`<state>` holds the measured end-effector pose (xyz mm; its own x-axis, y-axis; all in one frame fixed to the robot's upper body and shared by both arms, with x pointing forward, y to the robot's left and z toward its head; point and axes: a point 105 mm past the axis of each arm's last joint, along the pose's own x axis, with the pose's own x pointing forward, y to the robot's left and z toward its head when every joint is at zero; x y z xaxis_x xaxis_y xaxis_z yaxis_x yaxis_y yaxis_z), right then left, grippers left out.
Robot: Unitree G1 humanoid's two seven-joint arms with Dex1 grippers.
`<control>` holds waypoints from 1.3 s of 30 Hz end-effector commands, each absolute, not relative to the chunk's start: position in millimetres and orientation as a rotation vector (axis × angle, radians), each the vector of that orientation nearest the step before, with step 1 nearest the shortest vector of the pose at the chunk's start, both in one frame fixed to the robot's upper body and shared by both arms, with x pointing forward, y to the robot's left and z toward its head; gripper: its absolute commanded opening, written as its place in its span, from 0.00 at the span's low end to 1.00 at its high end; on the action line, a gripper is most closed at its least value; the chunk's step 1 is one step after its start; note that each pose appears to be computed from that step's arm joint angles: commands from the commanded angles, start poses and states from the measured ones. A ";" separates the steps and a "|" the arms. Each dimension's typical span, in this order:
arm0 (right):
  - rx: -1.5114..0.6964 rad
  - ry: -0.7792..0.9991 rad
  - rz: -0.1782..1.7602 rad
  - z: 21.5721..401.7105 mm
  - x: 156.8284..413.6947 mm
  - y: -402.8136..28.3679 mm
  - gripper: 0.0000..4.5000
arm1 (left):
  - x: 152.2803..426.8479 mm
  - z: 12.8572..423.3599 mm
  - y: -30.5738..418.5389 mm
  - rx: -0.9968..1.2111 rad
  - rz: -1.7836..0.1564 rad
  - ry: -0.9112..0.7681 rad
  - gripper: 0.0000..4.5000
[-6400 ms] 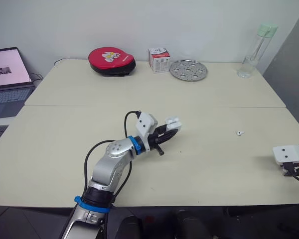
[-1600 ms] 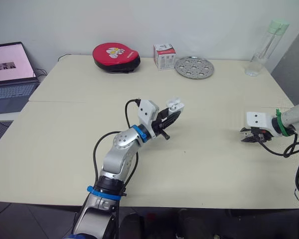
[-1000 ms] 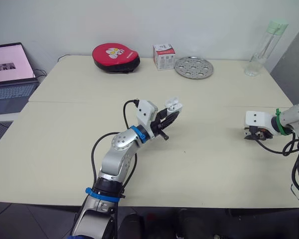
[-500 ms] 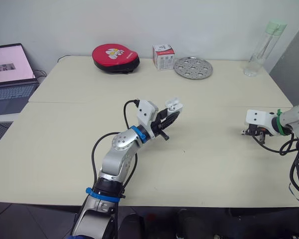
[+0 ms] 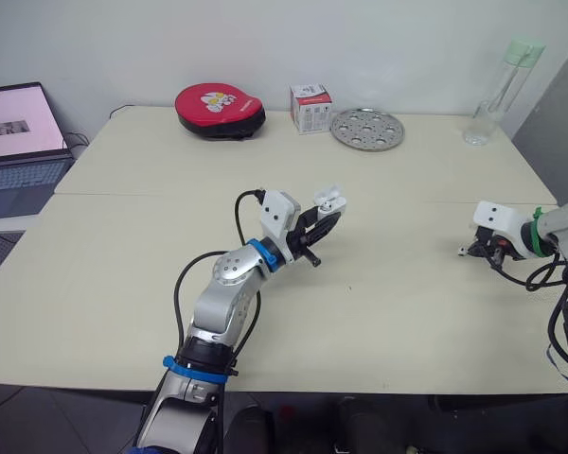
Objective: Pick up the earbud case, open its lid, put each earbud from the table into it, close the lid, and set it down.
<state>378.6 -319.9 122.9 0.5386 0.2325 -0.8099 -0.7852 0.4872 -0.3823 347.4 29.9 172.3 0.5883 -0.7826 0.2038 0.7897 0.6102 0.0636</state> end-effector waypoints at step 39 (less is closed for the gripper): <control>-0.827 0.709 0.643 134.8 390.6 -314.3 0.23 | 344.6 186.4 30.7 -0.016 -0.913 -0.271 0.17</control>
<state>387.6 -312.8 125.0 0.5613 0.2139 -0.7995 -0.7681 0.4943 -0.4071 347.7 32.7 170.1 0.5952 -0.7803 0.1921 0.7852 0.6156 0.0671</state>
